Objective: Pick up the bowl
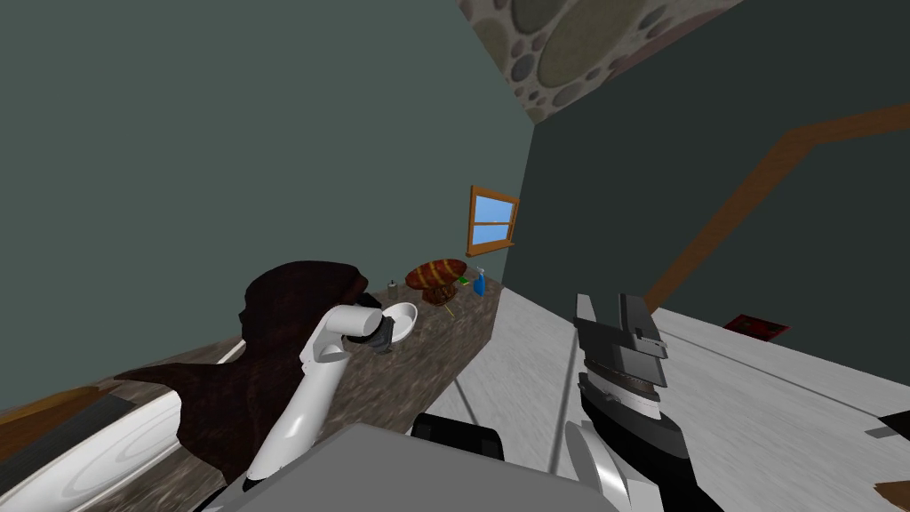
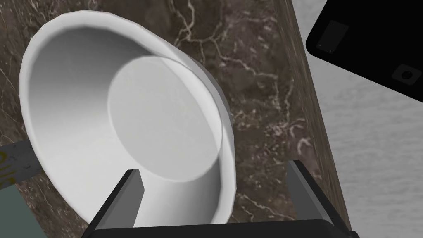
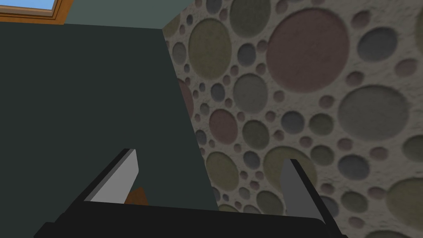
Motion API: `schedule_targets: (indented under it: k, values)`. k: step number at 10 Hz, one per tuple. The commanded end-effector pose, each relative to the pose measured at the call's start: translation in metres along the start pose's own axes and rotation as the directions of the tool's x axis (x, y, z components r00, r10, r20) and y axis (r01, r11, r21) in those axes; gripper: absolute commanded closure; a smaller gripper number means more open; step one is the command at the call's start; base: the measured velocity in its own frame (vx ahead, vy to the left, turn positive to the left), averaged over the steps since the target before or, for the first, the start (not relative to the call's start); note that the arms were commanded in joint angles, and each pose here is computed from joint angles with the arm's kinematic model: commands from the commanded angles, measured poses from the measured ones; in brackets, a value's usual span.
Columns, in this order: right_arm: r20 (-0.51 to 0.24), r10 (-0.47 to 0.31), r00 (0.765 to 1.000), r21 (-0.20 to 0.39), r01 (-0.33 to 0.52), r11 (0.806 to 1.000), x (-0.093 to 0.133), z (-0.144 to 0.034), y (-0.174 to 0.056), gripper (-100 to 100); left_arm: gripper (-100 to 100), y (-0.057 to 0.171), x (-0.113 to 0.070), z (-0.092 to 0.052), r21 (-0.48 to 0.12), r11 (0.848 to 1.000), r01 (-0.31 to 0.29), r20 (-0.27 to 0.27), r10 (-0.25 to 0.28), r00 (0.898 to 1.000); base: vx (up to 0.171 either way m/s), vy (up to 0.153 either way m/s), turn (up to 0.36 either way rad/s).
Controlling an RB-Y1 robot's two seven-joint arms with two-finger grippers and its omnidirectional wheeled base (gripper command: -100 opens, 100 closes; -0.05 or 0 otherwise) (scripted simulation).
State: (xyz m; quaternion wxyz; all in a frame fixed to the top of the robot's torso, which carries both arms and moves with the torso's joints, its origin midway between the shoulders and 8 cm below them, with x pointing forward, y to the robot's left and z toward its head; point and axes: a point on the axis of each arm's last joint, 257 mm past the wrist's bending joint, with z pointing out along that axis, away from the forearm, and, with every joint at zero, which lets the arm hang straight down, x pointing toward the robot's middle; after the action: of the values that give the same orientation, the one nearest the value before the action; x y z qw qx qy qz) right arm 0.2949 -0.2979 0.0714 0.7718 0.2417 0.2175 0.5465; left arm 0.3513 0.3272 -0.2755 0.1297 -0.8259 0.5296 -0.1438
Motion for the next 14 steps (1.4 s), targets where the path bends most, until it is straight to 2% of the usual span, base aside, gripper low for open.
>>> schedule_targets:
  k: [1, 5, 6, 7, 11, 12, 13, 14]
  values:
    - [0.000, 0.000, 1.000, 0.000, 0.000, 1.000, 0.000, 0.000, 0.000, 0, -100, -0.002, 0.000, 0.008, 0.000, 1.000, 0.000, 0.000, 0.000, 1.000, 0.000, 0.000, 0.000]
    - [0.000, 0.000, 1.000, 0.000, 0.000, 1.000, 0.000, 0.000, 0.000, 0, -100, -0.005, -0.001, 0.026, 0.000, 1.000, -0.001, 0.000, 0.001, 1.000, -0.003, -0.005, -0.001]
    - [0.000, 0.000, 1.000, 0.000, 0.000, 1.000, 0.000, 0.000, 0.000, 0, -100, -0.004, 0.000, 0.023, -0.002, 1.000, 0.000, 0.001, 0.000, 1.000, 0.000, 0.000, 0.000]
    - [0.000, 0.000, 1.000, 0.000, 0.000, 1.000, 0.000, 0.000, 0.000, 0, 100, -0.005, 0.000, 0.024, 0.000, 1.000, 0.000, 0.000, 0.000, 1.000, 0.000, 0.000, 0.000]
    - [0.000, 0.000, 1.000, 0.000, 0.000, 1.000, 0.000, 0.000, 0.000, 0, 100, -0.004, 0.000, 0.024, -0.003, 1.000, 0.002, 0.000, -0.002, 1.000, 0.000, 0.000, 0.000]
    - [0.000, 0.000, 1.000, 0.000, 0.000, 1.000, 0.000, 0.000, 0.000, 0, 0, -0.003, 0.000, 0.024, -0.004, 1.000, 0.002, 0.001, -0.002, 1.000, 0.000, 0.000, 0.000]
    - [0.000, 0.000, 1.000, 0.000, 0.000, 1.000, 0.000, 0.000, 0.000, 0, 100, -0.003, 0.000, 0.016, 0.000, 1.000, 0.000, 0.000, 0.000, 1.000, 0.000, 0.000, 0.000]
    - [0.000, 0.000, 1.000, 0.000, 0.000, 1.000, 0.000, 0.000, 0.000, 0, 100, -0.002, 0.000, 0.010, 0.000, 1.000, 0.000, 0.000, 0.000, 1.000, 0.007, 0.010, -0.002]
